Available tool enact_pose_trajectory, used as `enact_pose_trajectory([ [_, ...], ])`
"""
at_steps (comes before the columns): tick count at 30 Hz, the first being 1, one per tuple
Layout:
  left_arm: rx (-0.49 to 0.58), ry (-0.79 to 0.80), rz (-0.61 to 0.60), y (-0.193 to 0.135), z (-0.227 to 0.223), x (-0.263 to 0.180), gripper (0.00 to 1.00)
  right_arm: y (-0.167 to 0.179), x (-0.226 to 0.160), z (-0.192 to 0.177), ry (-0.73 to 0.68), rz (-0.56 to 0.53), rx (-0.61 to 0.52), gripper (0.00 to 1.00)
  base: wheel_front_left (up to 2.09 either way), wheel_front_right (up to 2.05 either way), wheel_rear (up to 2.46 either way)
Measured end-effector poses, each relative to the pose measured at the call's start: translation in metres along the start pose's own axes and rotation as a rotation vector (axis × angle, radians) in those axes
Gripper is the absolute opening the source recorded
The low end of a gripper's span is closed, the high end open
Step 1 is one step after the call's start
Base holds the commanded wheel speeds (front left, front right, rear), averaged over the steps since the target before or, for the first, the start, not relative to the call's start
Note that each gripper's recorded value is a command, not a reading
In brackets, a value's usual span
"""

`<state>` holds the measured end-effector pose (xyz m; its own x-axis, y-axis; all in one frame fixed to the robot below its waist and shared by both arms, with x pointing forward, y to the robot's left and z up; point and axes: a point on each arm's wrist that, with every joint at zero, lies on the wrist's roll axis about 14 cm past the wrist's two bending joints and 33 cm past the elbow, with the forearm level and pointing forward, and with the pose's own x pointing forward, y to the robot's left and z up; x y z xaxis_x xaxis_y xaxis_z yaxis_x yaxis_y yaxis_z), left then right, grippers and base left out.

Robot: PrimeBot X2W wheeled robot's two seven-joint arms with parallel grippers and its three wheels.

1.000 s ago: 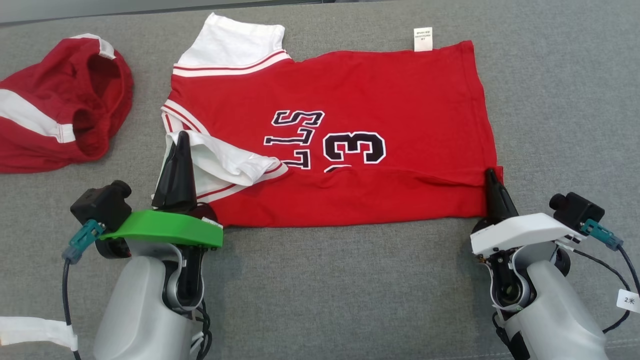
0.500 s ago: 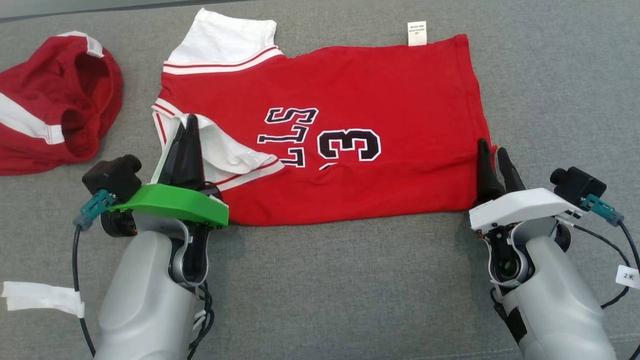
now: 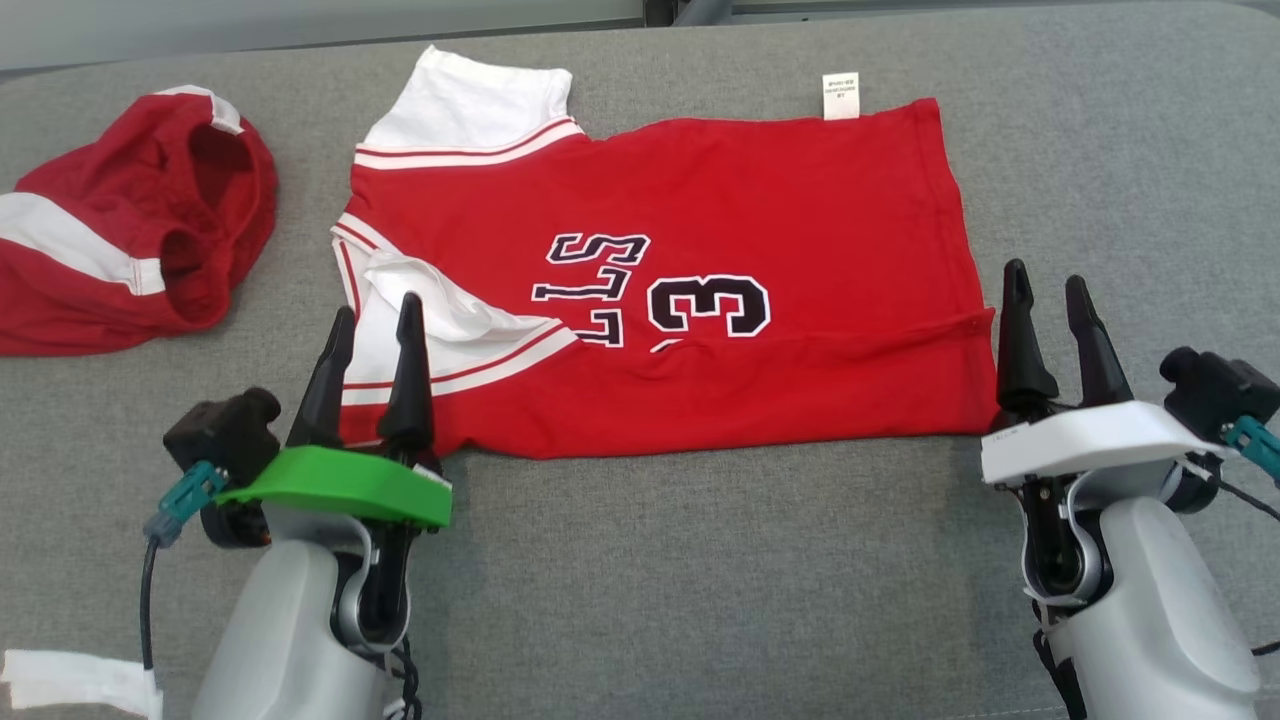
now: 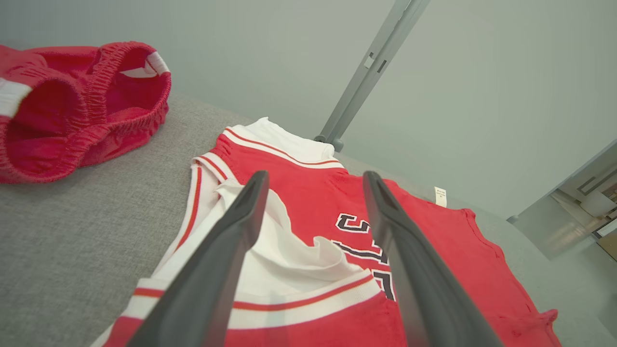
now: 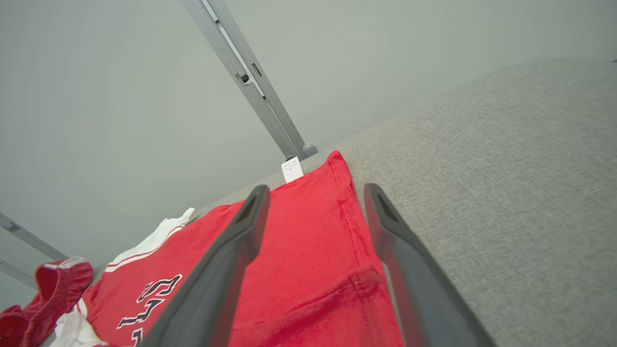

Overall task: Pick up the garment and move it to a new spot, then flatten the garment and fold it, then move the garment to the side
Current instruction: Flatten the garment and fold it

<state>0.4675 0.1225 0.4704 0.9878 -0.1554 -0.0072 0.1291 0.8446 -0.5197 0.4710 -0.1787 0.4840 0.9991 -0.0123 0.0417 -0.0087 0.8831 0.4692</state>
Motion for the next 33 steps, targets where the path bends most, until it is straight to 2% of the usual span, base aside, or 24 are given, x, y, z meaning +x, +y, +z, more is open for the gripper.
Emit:
enact_pose_trajectory([
  [5,0.028,0.017,0.059,0.023,-0.001,-0.030,1.00,0.002,-0.020,0.010,-0.023,0.016,-0.075,1.00,0.00,0.00,0.00],
  [14,0.070,0.155,0.196,0.065,-0.019,-0.073,1.00,0.004,-0.049,0.013,-0.021,0.023,-0.086,1.00,0.00,0.00,0.00],
  [30,0.036,0.339,0.286,0.085,-0.065,-0.063,1.00,-0.016,-0.056,0.007,0.001,-0.031,-0.093,1.00,0.00,0.00,0.00],
  [31,0.035,0.347,0.286,0.085,-0.066,-0.062,0.95,-0.018,-0.057,0.007,0.002,-0.036,-0.094,1.00,0.00,0.00,0.00],
  [33,0.036,0.362,0.288,0.086,-0.069,-0.059,0.69,-0.021,-0.058,0.006,0.007,-0.045,-0.100,1.00,0.00,0.00,0.00],
])
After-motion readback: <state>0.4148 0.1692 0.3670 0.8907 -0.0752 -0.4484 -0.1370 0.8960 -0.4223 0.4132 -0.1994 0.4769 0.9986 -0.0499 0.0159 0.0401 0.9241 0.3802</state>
